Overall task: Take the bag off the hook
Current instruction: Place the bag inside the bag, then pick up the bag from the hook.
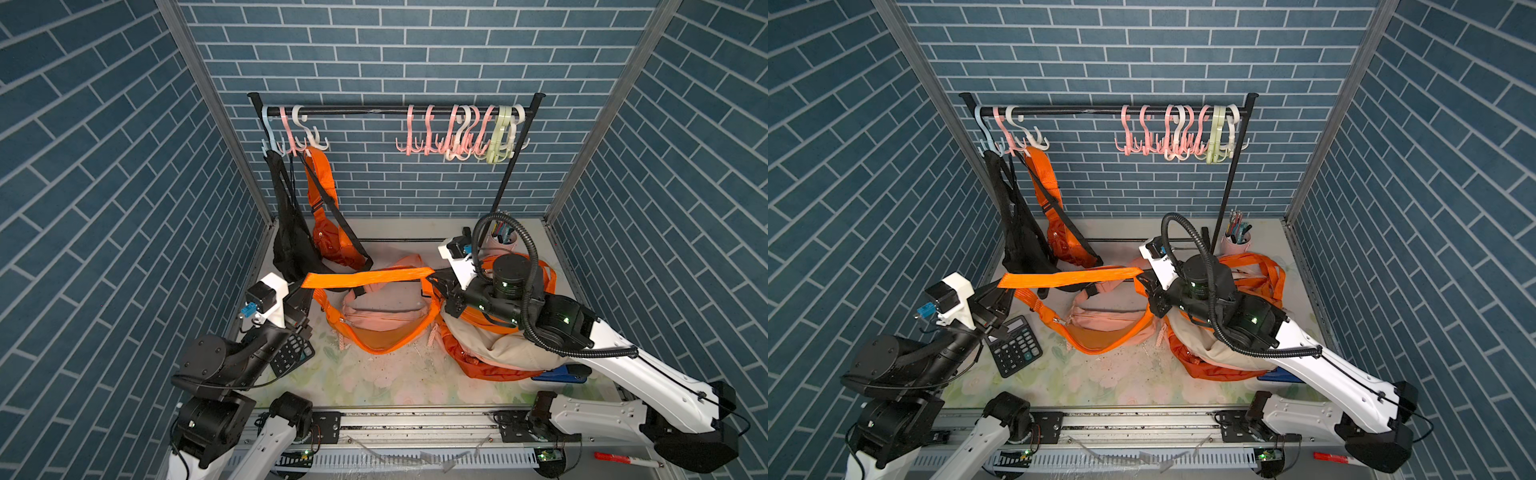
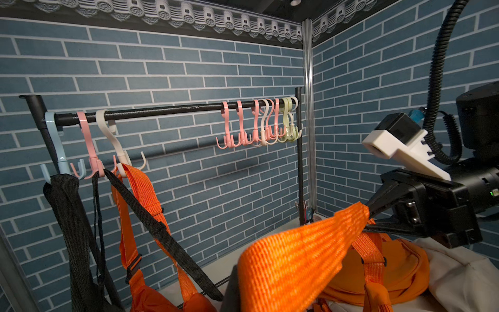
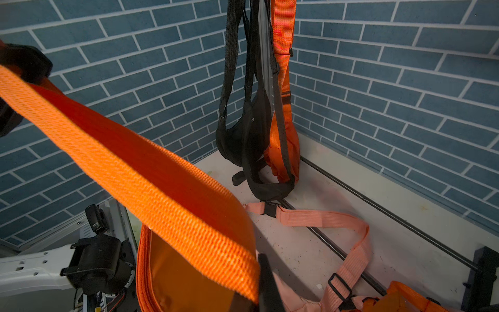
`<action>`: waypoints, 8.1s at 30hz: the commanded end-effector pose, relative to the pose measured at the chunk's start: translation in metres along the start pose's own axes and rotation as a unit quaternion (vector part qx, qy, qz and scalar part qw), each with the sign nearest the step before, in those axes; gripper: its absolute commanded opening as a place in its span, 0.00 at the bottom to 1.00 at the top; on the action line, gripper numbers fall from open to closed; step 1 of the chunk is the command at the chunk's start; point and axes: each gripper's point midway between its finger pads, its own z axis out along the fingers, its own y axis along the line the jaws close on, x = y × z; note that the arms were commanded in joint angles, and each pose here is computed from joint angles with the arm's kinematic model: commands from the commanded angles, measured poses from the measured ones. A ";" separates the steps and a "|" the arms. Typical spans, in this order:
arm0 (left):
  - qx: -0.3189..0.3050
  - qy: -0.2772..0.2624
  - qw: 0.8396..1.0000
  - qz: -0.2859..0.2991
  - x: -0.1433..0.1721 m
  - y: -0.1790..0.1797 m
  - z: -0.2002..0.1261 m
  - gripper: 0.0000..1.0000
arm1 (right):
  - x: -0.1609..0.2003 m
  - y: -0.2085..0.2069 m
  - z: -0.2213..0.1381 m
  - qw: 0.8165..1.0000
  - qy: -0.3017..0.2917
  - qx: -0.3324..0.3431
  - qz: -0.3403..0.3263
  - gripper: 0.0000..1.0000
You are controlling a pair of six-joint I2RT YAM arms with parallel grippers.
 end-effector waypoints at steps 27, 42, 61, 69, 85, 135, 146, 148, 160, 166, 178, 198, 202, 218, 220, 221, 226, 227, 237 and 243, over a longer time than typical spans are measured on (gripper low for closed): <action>-0.071 0.140 0.979 -0.129 0.122 0.021 0.043 0.00 | 0.094 -0.081 0.024 0.973 0.080 0.199 0.090 0.00; -0.092 0.195 0.964 -0.152 0.163 0.032 0.094 0.00 | 0.116 -0.123 0.042 0.963 0.100 0.217 0.124 0.00; -0.089 0.248 0.955 -0.136 0.207 0.024 0.156 0.00 | 0.153 -0.149 0.078 0.954 0.115 0.198 0.193 0.00; -0.072 0.275 0.951 -0.117 0.232 0.003 0.181 0.00 | 0.171 -0.158 0.087 0.948 0.130 0.202 0.208 0.00; -0.071 0.346 0.930 -0.108 0.307 -0.020 0.205 0.04 | 0.200 -0.164 0.110 0.942 0.152 0.198 0.224 0.00; -0.084 0.223 0.966 -0.096 0.142 0.005 0.156 0.96 | 0.102 -0.164 0.074 0.972 0.091 0.168 0.134 0.82; -0.080 0.223 0.971 -0.017 0.113 0.015 0.100 0.96 | 0.079 -0.156 0.080 0.980 0.083 0.152 0.102 0.81; -0.091 0.227 0.970 -0.002 0.117 0.019 0.089 0.97 | 0.074 -0.156 0.084 0.980 0.082 0.151 0.097 0.81; -0.125 0.199 0.972 -0.001 0.134 0.029 0.051 0.98 | 0.042 -0.140 0.124 0.988 0.085 0.106 0.067 0.80; -0.130 0.189 0.973 0.004 0.130 0.031 0.045 0.98 | 0.023 -0.126 0.146 0.994 0.074 0.069 0.045 0.79; -0.141 0.183 0.973 0.014 0.126 0.036 0.040 0.98 | -0.011 -0.114 0.202 0.998 0.054 0.010 0.022 0.77; -0.149 0.185 0.971 0.023 0.129 0.038 0.040 0.99 | -0.010 -0.105 0.289 0.995 0.059 -0.078 0.032 0.71; -0.151 0.182 0.971 0.024 0.128 0.039 0.039 0.99 | 0.000 -0.104 0.301 0.993 0.065 -0.088 0.045 0.71; -0.152 0.186 0.970 0.028 0.130 0.040 0.039 0.99 | 0.034 -0.106 0.330 0.989 0.084 -0.103 0.063 0.73; -0.153 0.186 0.970 0.028 0.130 0.040 0.039 0.99 | 0.038 -0.104 0.332 0.988 0.087 -0.108 0.066 0.73; -0.153 0.188 0.970 0.028 0.131 0.040 0.039 0.99 | 0.038 -0.103 0.331 0.988 0.088 -0.112 0.066 0.74; -0.153 0.187 0.970 0.029 0.131 0.040 0.039 0.99 | 0.039 -0.089 0.328 0.983 0.092 -0.140 0.070 0.74; -0.153 0.186 0.970 0.029 0.130 0.040 0.039 0.99 | 0.040 -0.087 0.328 0.983 0.093 -0.143 0.068 0.73; -0.153 0.184 0.970 0.028 0.129 0.040 0.039 0.99 | 0.043 -0.060 0.328 0.979 0.093 -0.171 0.055 0.74; -0.152 0.184 0.971 0.026 0.129 0.039 0.039 0.99 | 0.042 -0.055 0.339 0.981 0.081 -0.168 0.059 0.74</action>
